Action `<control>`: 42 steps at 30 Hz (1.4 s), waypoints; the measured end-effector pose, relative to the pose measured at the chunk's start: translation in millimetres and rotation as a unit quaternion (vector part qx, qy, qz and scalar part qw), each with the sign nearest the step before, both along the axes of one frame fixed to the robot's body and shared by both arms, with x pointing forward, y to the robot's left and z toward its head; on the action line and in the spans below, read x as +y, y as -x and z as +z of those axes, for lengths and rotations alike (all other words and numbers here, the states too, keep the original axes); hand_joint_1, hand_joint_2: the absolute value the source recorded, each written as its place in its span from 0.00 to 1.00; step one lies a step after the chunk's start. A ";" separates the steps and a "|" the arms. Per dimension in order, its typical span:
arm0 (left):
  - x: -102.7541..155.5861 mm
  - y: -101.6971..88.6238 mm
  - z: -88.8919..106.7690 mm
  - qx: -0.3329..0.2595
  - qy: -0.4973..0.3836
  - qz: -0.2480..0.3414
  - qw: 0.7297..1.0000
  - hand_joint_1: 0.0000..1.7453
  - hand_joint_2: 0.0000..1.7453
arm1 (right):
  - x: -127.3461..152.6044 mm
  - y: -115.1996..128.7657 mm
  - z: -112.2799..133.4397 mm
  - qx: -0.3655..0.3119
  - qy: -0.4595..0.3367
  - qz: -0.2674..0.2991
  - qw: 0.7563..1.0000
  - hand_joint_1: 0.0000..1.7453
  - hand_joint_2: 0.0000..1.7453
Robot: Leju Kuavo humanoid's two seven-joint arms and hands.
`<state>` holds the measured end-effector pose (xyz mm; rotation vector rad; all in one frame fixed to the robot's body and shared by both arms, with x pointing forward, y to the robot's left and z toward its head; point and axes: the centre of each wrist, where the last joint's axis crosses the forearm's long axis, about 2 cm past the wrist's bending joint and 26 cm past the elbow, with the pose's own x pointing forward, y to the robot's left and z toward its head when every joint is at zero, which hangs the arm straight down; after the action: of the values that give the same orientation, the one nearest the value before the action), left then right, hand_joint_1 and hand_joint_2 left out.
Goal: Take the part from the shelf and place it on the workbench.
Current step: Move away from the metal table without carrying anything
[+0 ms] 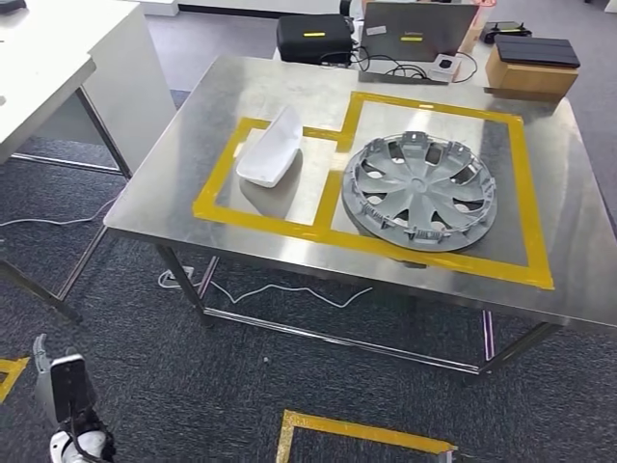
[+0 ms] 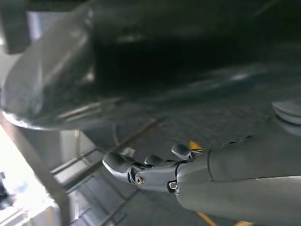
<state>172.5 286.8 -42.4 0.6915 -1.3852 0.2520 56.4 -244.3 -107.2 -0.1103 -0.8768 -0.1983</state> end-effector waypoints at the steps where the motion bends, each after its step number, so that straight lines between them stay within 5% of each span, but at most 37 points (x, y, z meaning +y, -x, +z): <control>1: 1.0 4.2 -5.4 0.014 0.009 0.004 1.000 0.00 0.00 | -0.2 -0.3 0.0 0.003 0.000 -0.001 1.000 0.00 0.00; 5: 2.4 33.8 -31.8 0.084 0.072 0.025 0.994 0.00 0.00 | -0.8 -0.3 0.0 0.019 0.001 -0.006 1.000 0.00 0.00; 12: 2.0 56.1 -46.2 0.136 0.102 0.041 0.985 0.00 0.00 | 1.2 -2.5 0.5 0.021 -0.002 -0.012 1.000 0.00 0.00; 23: -2.7 66.3 -52.9 0.170 0.133 0.041 0.976 0.00 0.00 | 1.7 -2.6 0.6 0.037 0.000 -0.013 0.999 0.00 0.00; 30: -17.3 98.7 -61.6 0.305 0.202 0.057 0.929 0.00 0.00 | 4.1 3.6 0.0 0.078 0.003 -0.003 0.997 0.00 0.00; 35: -36.9 111.5 -63.7 0.424 0.224 -0.068 0.875 0.00 0.00 | 4.8 4.5 0.0 0.111 0.009 0.014 0.994 0.00 0.00; 42: -57.3 120.0 -63.4 0.465 0.202 -0.167 0.846 0.00 0.00 | 11.4 4.4 0.7 0.123 0.007 0.030 0.992 0.00 0.00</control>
<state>52.5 229.4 -105.8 0.1397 -0.4588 -0.0826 52.0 -232.9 -106.5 -0.1184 -0.6347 -0.1199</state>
